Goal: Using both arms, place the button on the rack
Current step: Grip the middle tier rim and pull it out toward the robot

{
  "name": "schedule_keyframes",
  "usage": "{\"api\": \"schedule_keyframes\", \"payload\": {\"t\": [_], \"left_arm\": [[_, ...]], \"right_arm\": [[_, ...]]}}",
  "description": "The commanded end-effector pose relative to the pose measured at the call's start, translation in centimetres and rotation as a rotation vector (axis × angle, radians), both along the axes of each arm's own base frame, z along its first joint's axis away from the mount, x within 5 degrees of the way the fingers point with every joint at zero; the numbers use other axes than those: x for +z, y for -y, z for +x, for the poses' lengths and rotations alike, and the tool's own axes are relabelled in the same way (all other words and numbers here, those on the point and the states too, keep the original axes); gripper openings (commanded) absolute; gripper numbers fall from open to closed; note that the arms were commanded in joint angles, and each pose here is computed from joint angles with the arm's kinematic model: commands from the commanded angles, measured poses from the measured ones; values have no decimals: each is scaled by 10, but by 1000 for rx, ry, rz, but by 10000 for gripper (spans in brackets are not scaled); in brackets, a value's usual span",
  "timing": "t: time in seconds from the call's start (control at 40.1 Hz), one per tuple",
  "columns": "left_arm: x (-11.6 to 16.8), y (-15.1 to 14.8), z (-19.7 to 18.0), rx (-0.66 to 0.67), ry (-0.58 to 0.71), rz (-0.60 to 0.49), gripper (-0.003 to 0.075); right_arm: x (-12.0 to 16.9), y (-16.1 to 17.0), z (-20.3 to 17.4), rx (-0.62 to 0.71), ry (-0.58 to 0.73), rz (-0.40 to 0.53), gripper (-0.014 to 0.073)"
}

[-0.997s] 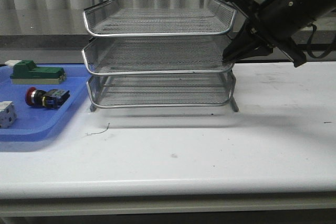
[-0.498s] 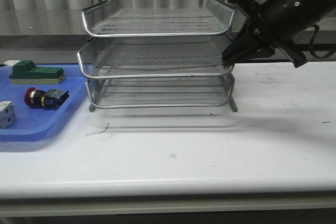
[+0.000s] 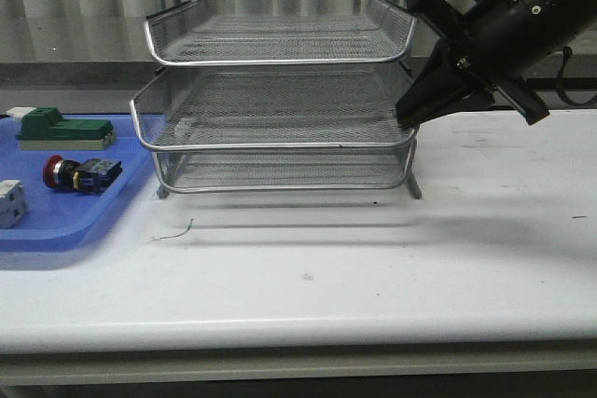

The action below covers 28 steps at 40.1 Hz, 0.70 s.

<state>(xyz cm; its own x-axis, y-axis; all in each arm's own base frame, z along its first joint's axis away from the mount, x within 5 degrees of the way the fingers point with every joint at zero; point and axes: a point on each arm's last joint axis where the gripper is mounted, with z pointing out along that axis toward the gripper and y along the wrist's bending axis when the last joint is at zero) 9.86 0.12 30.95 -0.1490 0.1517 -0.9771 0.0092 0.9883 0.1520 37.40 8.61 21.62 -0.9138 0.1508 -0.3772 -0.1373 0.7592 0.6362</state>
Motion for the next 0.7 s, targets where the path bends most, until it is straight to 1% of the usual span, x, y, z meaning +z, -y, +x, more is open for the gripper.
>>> {"api": "schedule_keyframes", "payload": {"t": [0.0,0.125,0.673], "left_arm": [[17,0,2,-3,98,-3,501],[17,0,2,-3,98,-3,501],[17,0,2,-3,100,-3,501]], "right_arm": [[21,0,-11,42,46,-10,-53],[18,4,-20,-6,64,-38,-62],[4,10,-70,17,23,-75,-62]]}}
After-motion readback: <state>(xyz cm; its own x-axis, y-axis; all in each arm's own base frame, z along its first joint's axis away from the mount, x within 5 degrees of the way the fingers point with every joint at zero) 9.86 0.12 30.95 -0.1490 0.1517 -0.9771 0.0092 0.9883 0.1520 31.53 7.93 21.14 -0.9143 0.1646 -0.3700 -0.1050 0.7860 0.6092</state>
